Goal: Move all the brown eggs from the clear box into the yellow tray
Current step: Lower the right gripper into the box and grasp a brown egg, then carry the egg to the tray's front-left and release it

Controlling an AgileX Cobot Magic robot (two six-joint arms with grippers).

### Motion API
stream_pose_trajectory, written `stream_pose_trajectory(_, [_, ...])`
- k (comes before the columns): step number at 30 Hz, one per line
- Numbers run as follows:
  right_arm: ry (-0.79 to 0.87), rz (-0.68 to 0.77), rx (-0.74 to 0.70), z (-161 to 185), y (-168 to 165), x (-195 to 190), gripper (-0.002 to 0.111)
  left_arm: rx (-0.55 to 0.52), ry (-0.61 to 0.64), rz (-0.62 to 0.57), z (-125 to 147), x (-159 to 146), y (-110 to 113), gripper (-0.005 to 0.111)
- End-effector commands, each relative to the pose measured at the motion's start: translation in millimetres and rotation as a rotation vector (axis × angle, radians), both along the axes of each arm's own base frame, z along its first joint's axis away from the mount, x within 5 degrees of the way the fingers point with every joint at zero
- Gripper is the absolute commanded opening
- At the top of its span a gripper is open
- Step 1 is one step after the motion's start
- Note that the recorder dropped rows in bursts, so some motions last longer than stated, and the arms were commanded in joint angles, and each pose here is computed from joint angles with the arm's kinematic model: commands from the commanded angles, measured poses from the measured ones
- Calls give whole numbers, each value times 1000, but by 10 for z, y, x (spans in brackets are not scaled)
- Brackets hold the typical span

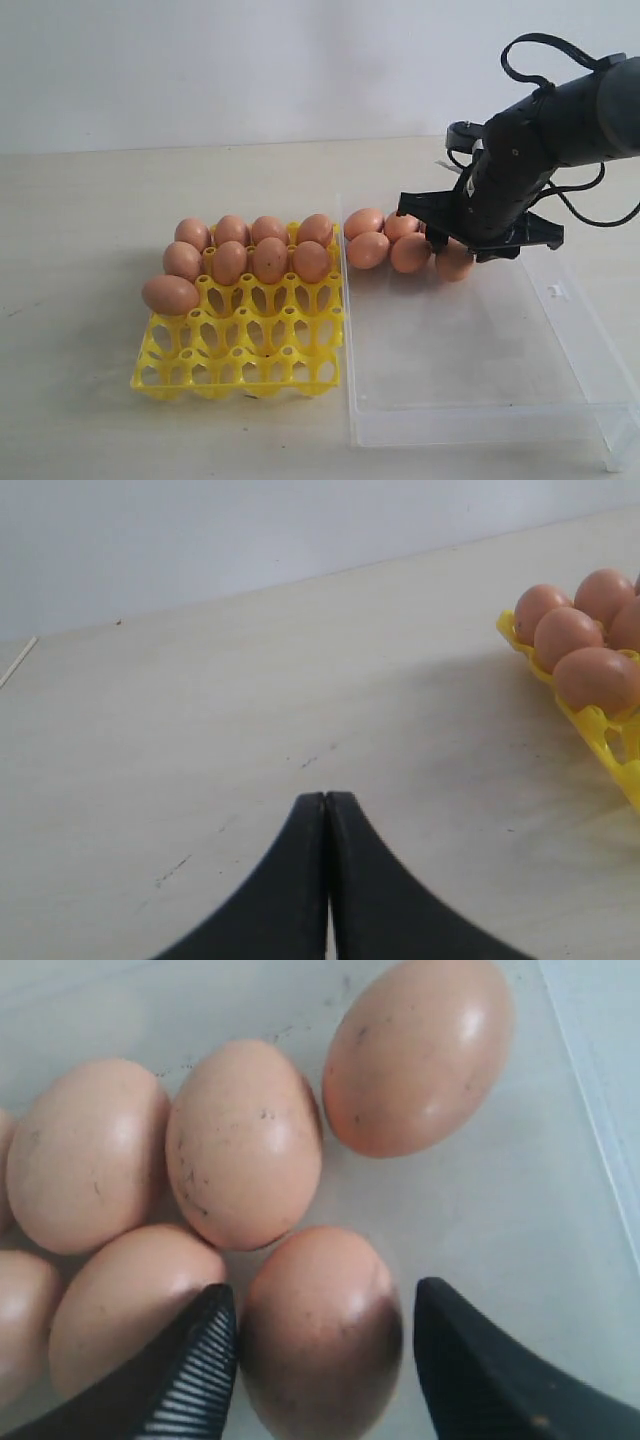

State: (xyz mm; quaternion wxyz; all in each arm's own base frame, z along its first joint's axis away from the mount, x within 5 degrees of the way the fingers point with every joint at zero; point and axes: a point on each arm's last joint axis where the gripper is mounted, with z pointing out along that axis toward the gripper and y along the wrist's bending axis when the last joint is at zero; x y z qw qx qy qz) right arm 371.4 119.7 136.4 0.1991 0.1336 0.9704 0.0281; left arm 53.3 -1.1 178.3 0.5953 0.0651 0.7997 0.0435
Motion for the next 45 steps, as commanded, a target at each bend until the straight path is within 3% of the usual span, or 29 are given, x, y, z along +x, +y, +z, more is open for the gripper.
stream_pose_trajectory(1, [29, -6, -1, -168, -1, 20, 52, -13, -19, 4, 25, -2, -1, 0])
stream_pose_trajectory(3, [31, -3, -3, -176, -1, 20, 47, -13, -19, 4, 25, -2, -1, 0])
stream_pose_trajectory(5, [34, -3, -6, -177, -4, 18, 27, -13, -19, 4, 25, -2, -1, 0])
stream_pose_trajectory(7, [45, 0, -15, -181, -11, 8, 0, -13, -19, 4, 25, -2, -1, 0])
stream_pose_trajectory(14, [7, 141, -62, 46, -19, -15, 0, -13, -19, 4, 25, -2, -1, 0])
stream_pose_trajectory(19, [-301, 454, -29, 560, 269, -125, 0, -13, -19, 4, 25, -2, -1, 0])
stream_pose_trajectory(23, [-615, 644, 6, 732, 622, -319, 0, -13, -19, 4, 25, -2, -1, 0])
stream_pose_trajectory(29, [-816, 857, 71, 589, 1149, -623, 0, -13, -19, 4, 25, -2, -1, 0])
stream_pose_trajectory(32, [-935, 996, 188, 508, 1419, -782, 0, -13, -19, 4, 25, -2, -1, 0])
stream_pose_trajectory(36, [-970, 967, 428, 340, 1597, -848, 0, -13, -19, 4, 25, -2, -1, 0])
stream_pose_trajectory(45, [-822, 958, 494, -162, 1643, -858, 0, -13, -19, 4, 25, -2, -1, 0])
